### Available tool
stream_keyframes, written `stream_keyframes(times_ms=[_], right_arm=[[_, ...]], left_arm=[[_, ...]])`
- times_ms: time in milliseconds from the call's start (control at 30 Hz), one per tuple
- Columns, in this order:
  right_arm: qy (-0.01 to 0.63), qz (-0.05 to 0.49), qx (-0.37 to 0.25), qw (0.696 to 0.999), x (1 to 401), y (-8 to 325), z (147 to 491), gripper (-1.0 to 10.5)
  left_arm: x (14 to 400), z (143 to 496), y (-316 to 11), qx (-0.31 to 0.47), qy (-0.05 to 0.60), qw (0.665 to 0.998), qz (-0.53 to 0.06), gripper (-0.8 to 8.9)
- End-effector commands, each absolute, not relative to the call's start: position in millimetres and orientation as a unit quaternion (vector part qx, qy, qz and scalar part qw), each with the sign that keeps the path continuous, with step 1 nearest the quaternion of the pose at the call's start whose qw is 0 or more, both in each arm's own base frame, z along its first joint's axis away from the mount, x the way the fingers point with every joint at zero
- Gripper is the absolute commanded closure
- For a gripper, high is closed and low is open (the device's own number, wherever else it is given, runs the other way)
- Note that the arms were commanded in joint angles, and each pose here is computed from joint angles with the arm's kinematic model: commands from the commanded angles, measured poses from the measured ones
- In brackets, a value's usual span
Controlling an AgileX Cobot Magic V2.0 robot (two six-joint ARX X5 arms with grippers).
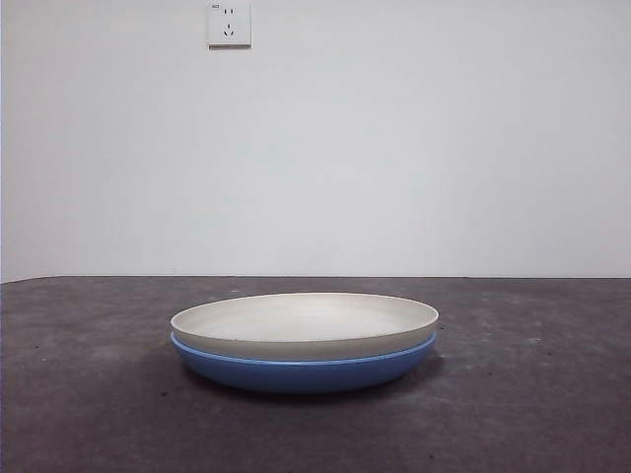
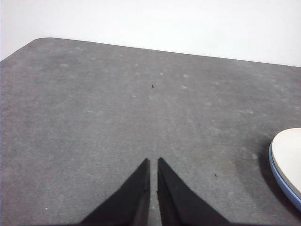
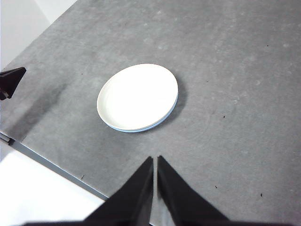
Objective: Pick up the white plate, put it on the blue plate, put it on desk
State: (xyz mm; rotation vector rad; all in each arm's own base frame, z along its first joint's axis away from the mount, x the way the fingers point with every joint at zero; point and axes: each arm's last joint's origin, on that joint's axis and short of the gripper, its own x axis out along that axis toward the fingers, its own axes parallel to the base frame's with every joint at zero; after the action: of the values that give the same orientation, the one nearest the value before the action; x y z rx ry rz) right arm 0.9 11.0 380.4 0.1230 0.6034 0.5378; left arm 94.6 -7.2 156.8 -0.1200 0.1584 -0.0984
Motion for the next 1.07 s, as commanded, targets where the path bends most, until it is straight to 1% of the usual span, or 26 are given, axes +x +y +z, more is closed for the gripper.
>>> stream_keyframes(times_ms=[33,133,167,200,300,400,467,533,633,733,800,967,1000,1067], right_arm=[[0.281,0.268,0.055,0.92,-0.7,10.7,384.9,9.4],[0.28,0.26,0.052,0.923,-1.0,10.4,384.1,9.4],[0.268,0.257,0.028,0.928,-2.0,9.9,384.1,9.4],[0.245,0.25,-0.006,0.937,-0.6,9.6,383.4,9.4],[0.156,0.232,-0.051,0.959,10.1,10.9,370.0,9.4],[0.072,0.202,-0.072,0.974,31.1,11.4,338.7,9.4],[0.038,0.191,-0.075,0.978,45.7,11.5,311.7,9.4],[0.018,0.183,-0.076,0.98,61.0,11.4,280.5,9.4],[0.015,0.159,-0.064,0.985,79.3,10.4,237.2,9.4],[0.024,0.131,-0.039,0.99,89.7,9.2,203.5,9.4],[0.033,0.102,-0.036,0.994,92.6,7.6,186.7,9.4],[0.037,0.02,-0.03,0.999,95.8,2.9,163.2,9.4],[0.041,0.01,-0.028,0.999,96.4,2.2,160.4,9.4],[0.05,0.007,-0.027,0.998,96.7,1.6,156.8,9.4]], left_arm=[[95.4,149.2,-6.9,-0.056,0.092,0.993,-0.045,7.88],[95.4,149.2,-6.9,-0.056,0.092,0.993,-0.045,7.88],[95.4,149.2,-6.9,-0.056,0.092,0.993,-0.045,7.88],[95.4,149.2,-6.9,-0.056,0.092,0.993,-0.045,7.88],[95.4,149.2,-6.9,-0.056,0.092,0.993,-0.045,7.88],[95.4,149.2,-6.9,-0.056,0.092,0.993,-0.045,7.88],[95.4,149.2,-6.9,-0.056,0.092,0.993,-0.045,7.88],[95.4,149.2,-6.9,-0.056,0.092,0.993,-0.045,7.88],[95.4,149.2,-6.9,-0.056,0.092,0.993,-0.045,7.88],[95.4,149.2,-6.9,-0.056,0.092,0.993,-0.045,7.88],[95.4,149.2,-6.9,-0.056,0.092,0.993,-0.045,7.88],[95.4,149.2,-6.9,-0.056,0.092,0.993,-0.045,7.88],[95.4,149.2,-6.9,-0.056,0.092,0.993,-0.045,7.88],[95.4,149.2,-6.9,-0.056,0.092,0.993,-0.045,7.88]])
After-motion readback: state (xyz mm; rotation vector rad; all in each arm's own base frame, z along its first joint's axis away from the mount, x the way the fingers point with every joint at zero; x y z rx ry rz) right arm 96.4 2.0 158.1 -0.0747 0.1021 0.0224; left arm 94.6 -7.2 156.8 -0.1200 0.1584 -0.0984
